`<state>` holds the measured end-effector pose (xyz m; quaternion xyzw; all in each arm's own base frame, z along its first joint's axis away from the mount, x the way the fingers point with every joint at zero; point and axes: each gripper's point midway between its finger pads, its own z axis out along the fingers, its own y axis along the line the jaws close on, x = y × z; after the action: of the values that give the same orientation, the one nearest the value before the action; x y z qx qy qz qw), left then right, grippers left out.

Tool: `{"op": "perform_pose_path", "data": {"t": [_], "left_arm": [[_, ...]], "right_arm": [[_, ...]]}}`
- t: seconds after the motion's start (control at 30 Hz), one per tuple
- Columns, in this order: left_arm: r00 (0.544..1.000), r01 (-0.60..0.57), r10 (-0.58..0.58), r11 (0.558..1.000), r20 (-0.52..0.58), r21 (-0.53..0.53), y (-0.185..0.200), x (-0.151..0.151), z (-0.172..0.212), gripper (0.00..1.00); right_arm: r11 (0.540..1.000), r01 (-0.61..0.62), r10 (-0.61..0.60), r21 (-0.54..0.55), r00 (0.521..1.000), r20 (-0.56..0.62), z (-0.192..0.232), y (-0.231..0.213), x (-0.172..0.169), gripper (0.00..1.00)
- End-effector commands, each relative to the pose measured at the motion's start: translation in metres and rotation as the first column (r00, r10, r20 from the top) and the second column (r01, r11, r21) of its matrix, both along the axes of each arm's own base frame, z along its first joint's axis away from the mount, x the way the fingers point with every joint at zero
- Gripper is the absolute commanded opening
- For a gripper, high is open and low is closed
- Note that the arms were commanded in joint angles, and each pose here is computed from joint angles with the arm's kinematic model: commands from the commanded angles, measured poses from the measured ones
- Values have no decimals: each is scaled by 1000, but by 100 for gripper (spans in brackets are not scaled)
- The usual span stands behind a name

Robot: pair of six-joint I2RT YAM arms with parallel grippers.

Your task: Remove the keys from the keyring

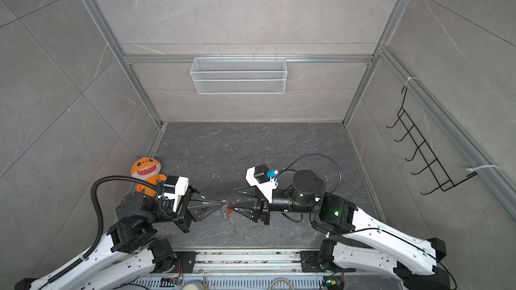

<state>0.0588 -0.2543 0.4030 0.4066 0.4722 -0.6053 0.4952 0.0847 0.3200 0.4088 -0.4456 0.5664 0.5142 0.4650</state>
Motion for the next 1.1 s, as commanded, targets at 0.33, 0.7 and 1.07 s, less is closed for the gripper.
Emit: {"op": "perform_pose_path", "data": {"t": [0.33, 0.7, 1.07], "left_arm": [[998, -30, 33, 998, 51, -63, 7, 0, 15, 0], [998, -42, 45, 997, 47, -68, 8, 1, 15, 0], [998, -34, 37, 997, 42, -65, 6, 1, 15, 0]], "right_arm": [[994, -109, 110, 26, 993, -34, 5, 12, -13, 43], [995, -101, 101, 14, 994, -35, 2, 12, -11, 26], [996, -87, 87, 8, 995, -40, 1, 13, -8, 5]]}}
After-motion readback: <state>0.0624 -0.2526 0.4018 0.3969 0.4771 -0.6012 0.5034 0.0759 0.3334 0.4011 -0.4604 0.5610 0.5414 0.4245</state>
